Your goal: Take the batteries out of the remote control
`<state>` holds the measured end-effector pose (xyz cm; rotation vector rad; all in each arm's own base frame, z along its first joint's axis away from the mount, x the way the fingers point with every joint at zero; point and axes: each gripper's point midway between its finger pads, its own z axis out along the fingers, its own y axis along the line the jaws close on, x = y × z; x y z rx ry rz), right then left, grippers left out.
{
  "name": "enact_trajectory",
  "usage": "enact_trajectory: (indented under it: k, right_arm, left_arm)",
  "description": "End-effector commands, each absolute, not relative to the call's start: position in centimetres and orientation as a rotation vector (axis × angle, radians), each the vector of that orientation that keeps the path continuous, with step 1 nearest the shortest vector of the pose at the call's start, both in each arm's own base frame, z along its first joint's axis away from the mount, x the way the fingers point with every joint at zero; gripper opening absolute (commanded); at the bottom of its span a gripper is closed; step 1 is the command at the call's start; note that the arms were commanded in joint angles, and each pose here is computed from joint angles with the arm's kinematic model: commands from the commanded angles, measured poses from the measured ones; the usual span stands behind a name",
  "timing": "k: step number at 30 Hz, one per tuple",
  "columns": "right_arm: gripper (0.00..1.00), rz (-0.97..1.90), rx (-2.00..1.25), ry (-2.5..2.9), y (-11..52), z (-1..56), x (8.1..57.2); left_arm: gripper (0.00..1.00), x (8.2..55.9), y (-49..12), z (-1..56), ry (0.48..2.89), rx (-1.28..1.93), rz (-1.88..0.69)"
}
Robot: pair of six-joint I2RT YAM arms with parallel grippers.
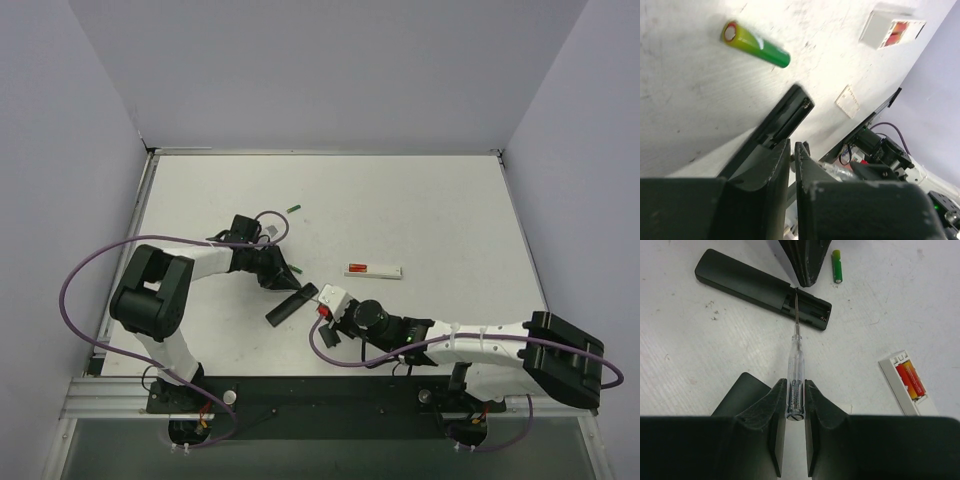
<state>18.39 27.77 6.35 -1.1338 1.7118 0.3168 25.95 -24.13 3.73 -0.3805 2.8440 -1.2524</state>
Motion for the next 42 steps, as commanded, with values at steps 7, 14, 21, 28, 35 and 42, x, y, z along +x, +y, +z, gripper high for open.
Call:
enact_trajectory:
  k: [7, 14, 21, 28, 35, 42]
  right_arm:
    - [0.0, 0.332, -1.105, 1.673, 27.9, 10.8, 19.9]
    - [0.0, 0.475, -1.139, 1.644, 29.3, 11.6, 17.9]
    - [0.0, 0.536, -1.167, 1.679, 30.1, 9.8, 17.0]
    - [0.0, 0.472, -1.134, 1.719, 29.5, 8.9, 18.7]
    - [0.0, 0.458, -1.091, 1.746, 29.2, 8.3, 19.9]
    - [0.0, 0.455, -1.077, 1.749, 29.2, 8.4, 20.3]
  left_arm:
    - [0.2, 28.9, -23.8, 6.3, 2.763, -0.317, -1.185]
    - [0.2, 29.8, -22.5, 6.9, 2.739, -0.329, -1.151]
    - [0.2, 29.3, -21.9, 6.2, 2.753, -0.333, -1.128]
    - [0.2, 28.1, -21.8, 4.7, 2.781, -0.356, -1.146]
    - [0.2, 27.1, -21.8, 3.8, 2.8, -0.367, -1.146]
    - [0.2, 26.7, -21.9, 3.3, 2.812, -0.369, -1.148]
